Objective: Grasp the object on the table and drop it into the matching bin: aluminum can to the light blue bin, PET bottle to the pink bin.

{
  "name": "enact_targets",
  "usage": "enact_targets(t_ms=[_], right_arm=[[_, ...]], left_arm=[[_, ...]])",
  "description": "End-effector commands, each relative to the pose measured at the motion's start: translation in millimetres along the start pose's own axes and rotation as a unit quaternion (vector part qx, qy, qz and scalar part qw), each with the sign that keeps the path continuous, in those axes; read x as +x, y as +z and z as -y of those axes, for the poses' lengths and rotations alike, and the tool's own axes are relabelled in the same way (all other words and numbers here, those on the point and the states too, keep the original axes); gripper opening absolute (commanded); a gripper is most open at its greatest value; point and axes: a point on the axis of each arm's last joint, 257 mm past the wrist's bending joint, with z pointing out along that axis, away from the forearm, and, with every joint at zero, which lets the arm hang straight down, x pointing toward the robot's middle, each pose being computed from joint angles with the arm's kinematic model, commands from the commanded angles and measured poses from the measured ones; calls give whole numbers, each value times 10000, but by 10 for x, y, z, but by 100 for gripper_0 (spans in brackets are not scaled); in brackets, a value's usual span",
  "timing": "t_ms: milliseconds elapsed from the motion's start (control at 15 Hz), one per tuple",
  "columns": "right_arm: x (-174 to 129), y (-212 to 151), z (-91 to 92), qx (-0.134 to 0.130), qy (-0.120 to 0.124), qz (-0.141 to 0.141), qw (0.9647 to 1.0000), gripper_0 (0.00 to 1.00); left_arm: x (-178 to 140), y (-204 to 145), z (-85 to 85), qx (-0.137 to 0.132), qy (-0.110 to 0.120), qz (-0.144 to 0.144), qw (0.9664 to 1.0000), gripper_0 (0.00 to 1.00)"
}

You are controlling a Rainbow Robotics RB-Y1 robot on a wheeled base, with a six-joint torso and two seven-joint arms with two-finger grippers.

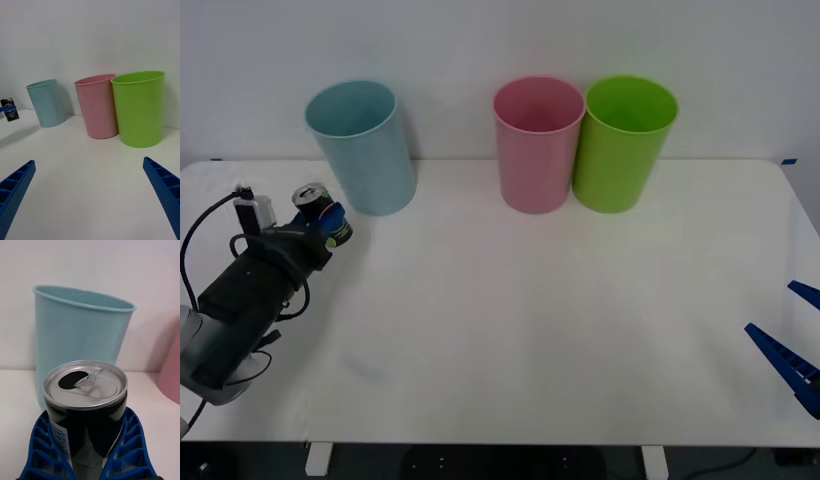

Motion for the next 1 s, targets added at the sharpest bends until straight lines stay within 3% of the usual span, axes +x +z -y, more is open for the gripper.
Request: enact_targets(t_ms=[67,333,600,1000], right_arm=[[0,0,0,0,0,0,10000,100],[0,0,0,0,0,0,10000,100],[0,0,0,0,0,0,10000,100],[0,0,0,0,0,0,10000,100]], left_arm=[[-231,-31,92,377,14,227,9990,0],[-624,-13,294,958,85,591,9936,0],[-1081,129,332,1122,142,866,9898,0],[-1538,247,467,1499,-139,939,9841,0]])
